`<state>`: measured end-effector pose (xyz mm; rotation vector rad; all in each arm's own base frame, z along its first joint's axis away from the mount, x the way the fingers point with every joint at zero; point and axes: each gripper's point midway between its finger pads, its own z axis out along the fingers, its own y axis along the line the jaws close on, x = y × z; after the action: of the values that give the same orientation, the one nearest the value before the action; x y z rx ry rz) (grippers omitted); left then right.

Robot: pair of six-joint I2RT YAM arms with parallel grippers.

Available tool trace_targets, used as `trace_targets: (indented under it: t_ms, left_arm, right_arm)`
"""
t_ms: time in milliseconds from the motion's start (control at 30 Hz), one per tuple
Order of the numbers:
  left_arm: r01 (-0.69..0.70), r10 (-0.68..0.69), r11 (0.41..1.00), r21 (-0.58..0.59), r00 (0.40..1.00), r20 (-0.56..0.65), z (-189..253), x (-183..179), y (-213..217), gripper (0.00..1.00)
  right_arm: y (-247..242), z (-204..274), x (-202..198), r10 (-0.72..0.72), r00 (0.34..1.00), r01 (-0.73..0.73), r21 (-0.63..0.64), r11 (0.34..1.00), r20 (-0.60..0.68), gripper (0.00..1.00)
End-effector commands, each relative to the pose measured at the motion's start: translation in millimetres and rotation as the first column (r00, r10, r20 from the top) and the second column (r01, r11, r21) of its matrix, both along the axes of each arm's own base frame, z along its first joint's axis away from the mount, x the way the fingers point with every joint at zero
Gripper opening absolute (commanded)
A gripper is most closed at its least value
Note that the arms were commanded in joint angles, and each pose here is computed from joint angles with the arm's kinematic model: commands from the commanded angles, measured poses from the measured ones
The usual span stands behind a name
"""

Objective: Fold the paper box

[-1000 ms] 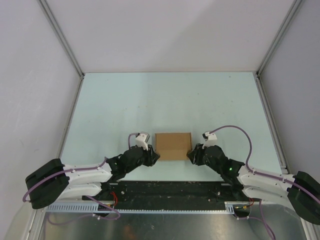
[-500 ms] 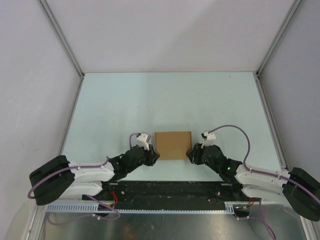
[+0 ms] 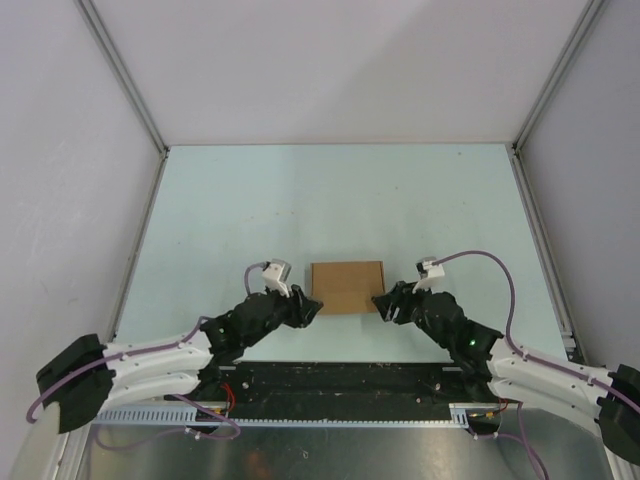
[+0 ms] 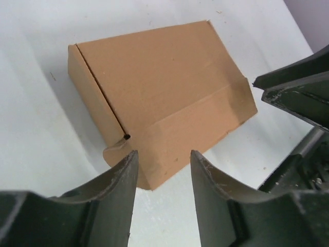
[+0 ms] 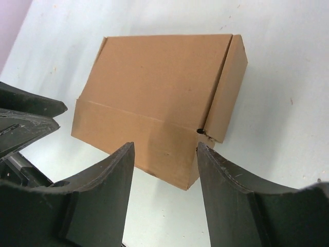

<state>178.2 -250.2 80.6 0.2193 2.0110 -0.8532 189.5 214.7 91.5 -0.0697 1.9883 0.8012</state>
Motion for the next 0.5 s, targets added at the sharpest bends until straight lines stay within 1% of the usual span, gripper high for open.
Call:
trace_targets:
  t_ms: [0,33,167,300,400,467]
  left_arm:
    - [-0.021,0.021,1.0,-0.005,0.999,0.026,12.6,-1.0,9.9,0.51]
    - [-0.031,0.031,0.999,0.015,0.999,0.019,9.9,-1.9,14.8,0.52]
    - [-0.075,0.074,0.997,0.013,0.996,0.044,21.3,0.6,26.7,0.54]
    - [-0.128,0.128,0.992,-0.007,0.983,0.13,50.1,13.5,33.1,0.53]
    - [-0.125,0.126,0.992,-0.02,0.97,0.209,79.8,25.9,22.8,0.52]
    - [-0.116,0.101,0.992,0.049,0.964,0.248,87.2,38.0,10.0,0.51]
  right_arm:
    - [-11.3,9.1,5.7,-0.056,0.998,0.056,-0.005,0.998,0.033,0.57]
    - [-13.0,7.7,5.4,-0.06,0.998,0.061,-0.011,0.998,0.029,0.58]
    - [-15.9,7.9,6.4,-0.076,0.997,0.076,-0.013,0.997,0.03,0.58]
    - [-17.9,6.7,7.3,-0.093,0.995,0.094,-0.012,0.996,0.021,0.59]
    - [-18.3,5.7,7.1,-0.102,0.995,0.102,-0.005,0.995,0.009,0.59]
    - [-18.2,5.7,6.3,-0.103,0.995,0.103,0.0,0.995,0.004,0.6]
